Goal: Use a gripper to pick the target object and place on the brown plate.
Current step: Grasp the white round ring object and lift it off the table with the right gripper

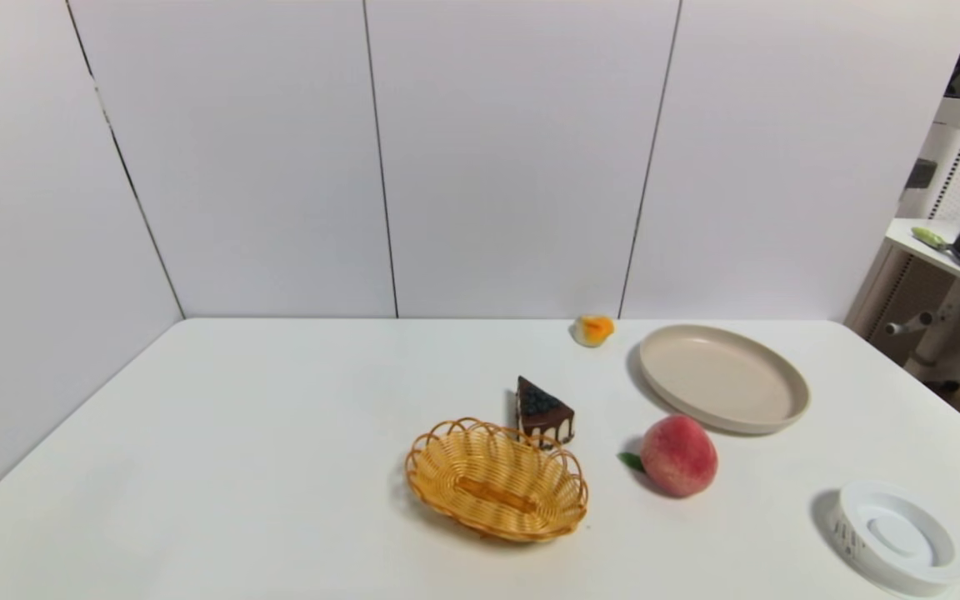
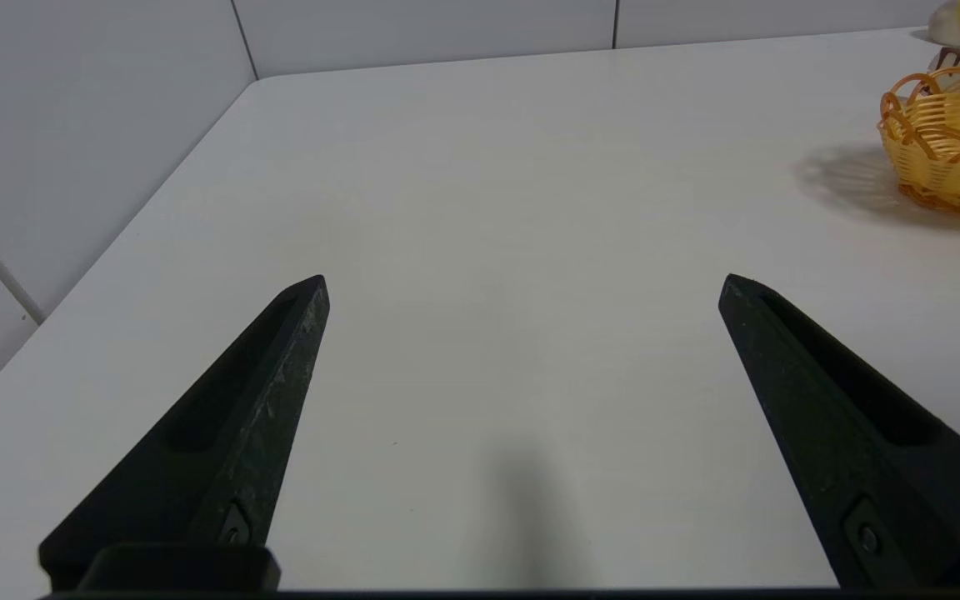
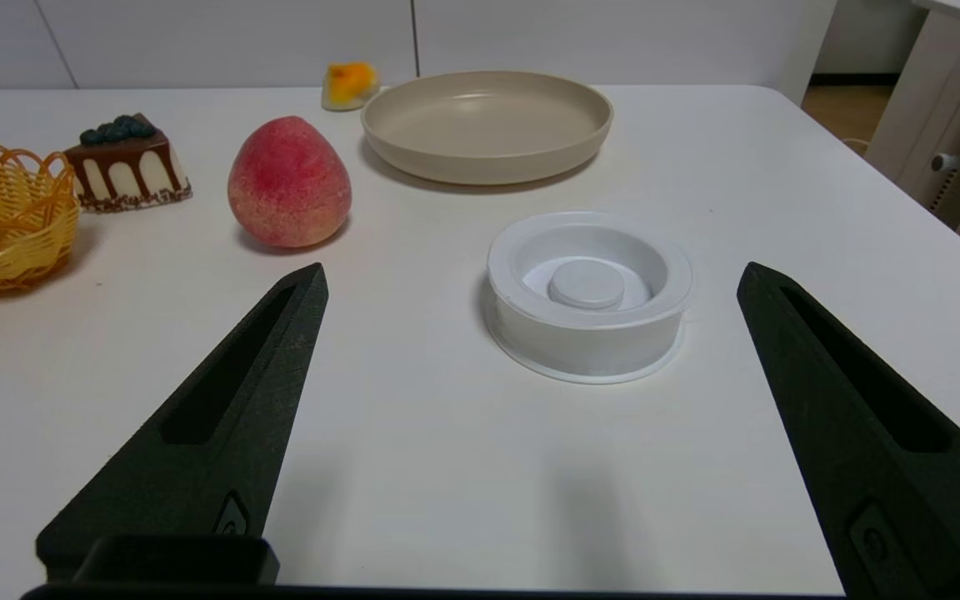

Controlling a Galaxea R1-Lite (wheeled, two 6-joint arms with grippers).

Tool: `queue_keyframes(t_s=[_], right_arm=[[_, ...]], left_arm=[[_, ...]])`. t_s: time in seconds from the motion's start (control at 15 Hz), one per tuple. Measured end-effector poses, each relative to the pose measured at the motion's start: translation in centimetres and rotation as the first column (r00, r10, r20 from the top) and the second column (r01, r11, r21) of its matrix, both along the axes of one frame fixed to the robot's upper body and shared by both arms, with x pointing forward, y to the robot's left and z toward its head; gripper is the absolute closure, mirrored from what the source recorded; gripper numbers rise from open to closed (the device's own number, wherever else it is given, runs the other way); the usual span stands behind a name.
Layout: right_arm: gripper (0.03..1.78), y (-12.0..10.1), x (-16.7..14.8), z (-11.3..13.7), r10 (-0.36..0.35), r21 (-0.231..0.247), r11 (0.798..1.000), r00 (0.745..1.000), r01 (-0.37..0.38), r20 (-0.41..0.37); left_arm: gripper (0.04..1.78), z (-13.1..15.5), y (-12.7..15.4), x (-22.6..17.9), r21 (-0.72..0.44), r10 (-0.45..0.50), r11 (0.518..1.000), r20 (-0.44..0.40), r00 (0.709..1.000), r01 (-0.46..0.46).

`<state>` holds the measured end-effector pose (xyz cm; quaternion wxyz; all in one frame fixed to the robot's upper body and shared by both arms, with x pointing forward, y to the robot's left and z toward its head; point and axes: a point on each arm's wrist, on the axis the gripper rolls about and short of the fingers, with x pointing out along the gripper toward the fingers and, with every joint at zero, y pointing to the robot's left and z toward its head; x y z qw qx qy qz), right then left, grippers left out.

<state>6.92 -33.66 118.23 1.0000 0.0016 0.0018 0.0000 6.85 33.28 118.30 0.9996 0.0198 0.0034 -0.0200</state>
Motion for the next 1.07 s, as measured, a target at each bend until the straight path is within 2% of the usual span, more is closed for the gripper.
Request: queue_keyframes(t_s=[0.2, 0.4, 0.67, 0.8, 0.87, 0.93, 1.0, 1.07], right_arm=[[0.11, 0.0, 0.5, 0.4, -0.002, -0.001, 1.000, 0.998, 0.002, -0.060], [0.11, 0.0, 1.9, 3.4, -0.005, 0.005, 1.000, 0.989, 0.006, -0.146], [0.11, 0.0, 6.5, 11.4, -0.003, 0.059, 0.998, 0.963, 0.020, -0.268], [0.11, 0.0, 9.6, 15.3, 0.000, 0.080, 0.996, 0.937, 0.029, -0.348], [0.11, 0.0, 11.3, 16.8, 0.004, 0.085, 0.996, 0.907, 0.035, -0.421], [0.11, 0.0, 12.9, 17.7, 0.015, 0.091, 0.995, 0.858, 0.037, -0.513], [0.11, 0.1, 14.2, 18.1, 0.032, 0.100, 0.994, 0.803, 0.035, -0.595], [0.11, 0.1, 15.6, 18.2, 0.056, 0.113, 0.993, 0.726, 0.031, -0.686]], left_arm=[[0.13, 0.0, 0.0, 0.0, 0.000, 0.000, 1.000, 0.000, 1.000, 0.000], [0.13, 0.0, 0.0, 0.0, 0.000, 0.000, 1.000, 0.000, 1.000, 0.000], [0.13, 0.0, 0.0, 0.0, 0.000, 0.000, 1.000, 0.000, 1.000, 0.000], [0.13, 0.0, 0.0, 0.0, 0.000, 0.000, 1.000, 0.000, 1.000, 0.000], [0.13, 0.0, 0.0, 0.0, 0.000, 0.000, 1.000, 0.000, 1.000, 0.000], [0.13, 0.0, 0.0, 0.0, 0.000, 0.000, 1.000, 0.000, 1.000, 0.000], [0.13, 0.0, 0.0, 0.0, 0.000, 0.000, 1.000, 0.000, 1.000, 0.000], [0.13, 0.0, 0.0, 0.0, 0.000, 0.000, 1.000, 0.000, 1.000, 0.000]])
